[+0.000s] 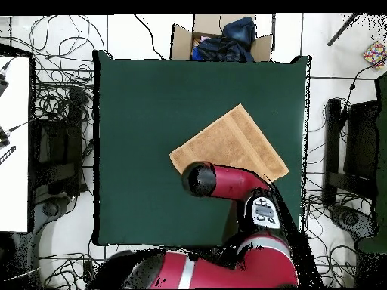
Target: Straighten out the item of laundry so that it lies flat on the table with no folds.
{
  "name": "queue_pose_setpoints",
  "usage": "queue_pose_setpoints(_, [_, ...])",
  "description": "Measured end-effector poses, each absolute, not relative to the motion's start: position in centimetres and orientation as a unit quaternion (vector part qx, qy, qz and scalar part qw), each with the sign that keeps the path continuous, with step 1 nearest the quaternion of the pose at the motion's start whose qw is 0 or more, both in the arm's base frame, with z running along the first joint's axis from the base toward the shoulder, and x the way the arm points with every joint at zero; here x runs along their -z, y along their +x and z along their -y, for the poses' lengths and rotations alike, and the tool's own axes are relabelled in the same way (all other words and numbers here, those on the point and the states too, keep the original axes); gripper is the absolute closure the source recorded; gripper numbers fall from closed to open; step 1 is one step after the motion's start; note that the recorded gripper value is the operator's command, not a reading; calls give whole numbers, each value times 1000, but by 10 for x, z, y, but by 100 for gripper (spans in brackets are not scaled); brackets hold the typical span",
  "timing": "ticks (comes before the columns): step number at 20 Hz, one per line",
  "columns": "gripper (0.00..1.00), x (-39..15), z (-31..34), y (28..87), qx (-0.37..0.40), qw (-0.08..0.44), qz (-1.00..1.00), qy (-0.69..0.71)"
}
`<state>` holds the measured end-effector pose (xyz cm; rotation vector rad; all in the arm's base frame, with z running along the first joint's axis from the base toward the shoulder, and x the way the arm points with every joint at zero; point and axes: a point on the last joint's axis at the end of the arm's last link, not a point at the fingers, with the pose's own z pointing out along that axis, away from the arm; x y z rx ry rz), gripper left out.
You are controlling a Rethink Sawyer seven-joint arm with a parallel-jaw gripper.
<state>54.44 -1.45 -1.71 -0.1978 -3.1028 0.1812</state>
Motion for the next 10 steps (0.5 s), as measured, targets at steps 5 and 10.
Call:
queue_pose_setpoints(5, [0, 36, -30, 561, -40, -2, 996, -77])
queue_pose_setpoints(10, [0, 56, -77, 575, -44, -13, 996, -81])
